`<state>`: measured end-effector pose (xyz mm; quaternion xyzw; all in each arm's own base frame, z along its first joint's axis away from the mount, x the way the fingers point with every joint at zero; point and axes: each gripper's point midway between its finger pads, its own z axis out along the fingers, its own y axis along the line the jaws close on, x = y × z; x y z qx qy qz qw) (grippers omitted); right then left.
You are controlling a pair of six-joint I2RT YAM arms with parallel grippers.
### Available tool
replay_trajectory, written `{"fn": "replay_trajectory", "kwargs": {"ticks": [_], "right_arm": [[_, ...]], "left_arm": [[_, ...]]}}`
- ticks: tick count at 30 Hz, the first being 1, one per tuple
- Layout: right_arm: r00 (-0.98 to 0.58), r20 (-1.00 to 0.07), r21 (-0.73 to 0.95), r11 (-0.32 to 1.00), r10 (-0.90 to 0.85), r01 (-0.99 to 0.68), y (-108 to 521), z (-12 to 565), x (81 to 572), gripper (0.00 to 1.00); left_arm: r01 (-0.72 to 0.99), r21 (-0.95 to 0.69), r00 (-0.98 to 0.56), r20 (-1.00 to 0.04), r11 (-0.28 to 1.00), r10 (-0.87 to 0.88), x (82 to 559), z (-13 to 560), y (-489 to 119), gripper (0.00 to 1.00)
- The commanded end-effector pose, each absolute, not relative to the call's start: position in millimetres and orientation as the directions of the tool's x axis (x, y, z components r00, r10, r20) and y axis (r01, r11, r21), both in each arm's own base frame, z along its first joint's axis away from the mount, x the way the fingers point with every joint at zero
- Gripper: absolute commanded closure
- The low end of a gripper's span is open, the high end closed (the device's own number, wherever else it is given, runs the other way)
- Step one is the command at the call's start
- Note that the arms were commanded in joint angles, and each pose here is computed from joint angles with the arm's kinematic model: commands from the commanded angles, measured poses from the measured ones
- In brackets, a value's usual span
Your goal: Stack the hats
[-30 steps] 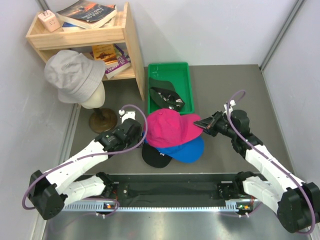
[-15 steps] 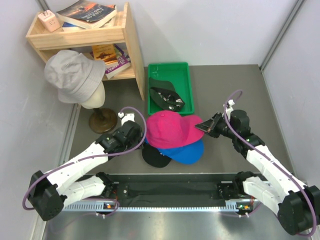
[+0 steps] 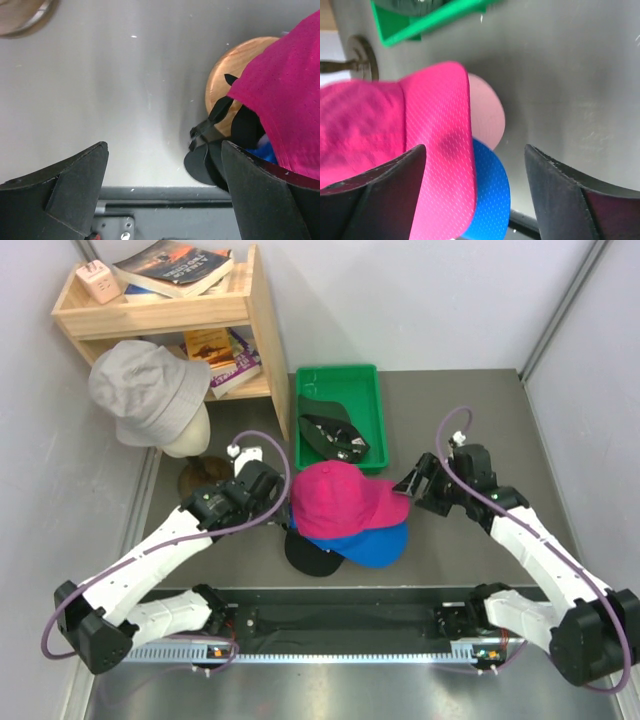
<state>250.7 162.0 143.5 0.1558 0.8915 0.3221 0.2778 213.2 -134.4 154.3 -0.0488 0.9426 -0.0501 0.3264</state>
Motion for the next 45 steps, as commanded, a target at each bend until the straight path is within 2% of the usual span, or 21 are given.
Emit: {"fn": "replay_trajectory", "kwargs": {"ticks": [1,4,8,12,13,14,19,24,31,39,45], "right_arm": [[-0.729,-0.504,0.586,0.803,0.464,0.105,142.2,171.2,279.4,0.19],[-0.675,-0.555,0.564,0.816,0.487,0.125,133.0,185.1,295.0,0.17],[-0.608,-0.607,0.558,0.819,0.511,0.131,124.6,203.1,314.3,0.17],[-0.554,-0.648,0.569,0.816,0.523,0.104,124.1,222.1,335.7,0.17],[-0.545,-0.653,0.574,0.813,0.526,0.098,125.1,227.8,342.5,0.17],[-0.532,-0.662,0.577,0.812,0.529,0.088,125.3,233.4,347.9,0.17],[-0.482,-0.697,0.576,0.815,0.531,0.064,124.0,255.3,373.9,0.18],[-0.423,-0.725,0.587,0.809,0.543,0.033,122.5,275.1,392.7,0.19],[-0.316,-0.773,0.574,0.818,0.549,0.017,102.6,302.9,413.6,0.19],[-0.321,-0.78,0.581,0.812,0.537,-0.053,91.8,308.8,433.4,0.19],[-0.294,-0.794,0.576,0.813,0.532,-0.086,75.8,312.7,442.5,0.19]], "left_arm": [[-0.124,-0.05,-0.795,-0.592,0.991,-0.13,200.8,175.3,-110.6,0.01],[-0.138,-0.022,-0.799,-0.589,0.99,-0.125,193.3,189.8,-99.8,0.01],[-0.151,-0.009,-0.74,-0.662,0.989,-0.119,204.8,223.5,-91.7,0.01],[-0.137,-0.047,-0.644,-0.754,0.989,-0.125,247.1,264.4,-108.1,0.01],[-0.123,-0.019,-0.655,-0.75,0.992,-0.095,261.4,262.2,-115.1,0.01],[-0.133,-0.05,-0.629,-0.768,0.99,-0.123,276.3,278.9,-117.5,0.01],[-0.072,-0.106,-0.612,-0.78,0.992,-0.128,349.5,287.6,-149.3,0.01],[-0.022,-0.151,-0.624,-0.77,0.988,-0.132,406.4,271.6,-171.1,0.03],[0.05,-0.221,-0.663,-0.736,0.974,-0.133,452.7,236.3,-217.6,0.08],[-0.074,-0.169,-0.688,-0.705,0.983,-0.173,502.9,185.3,-223.8,0.1],[-0.189,-0.091,-0.694,-0.692,0.978,-0.198,521.3,154.8,-212.7,0.13]]}}
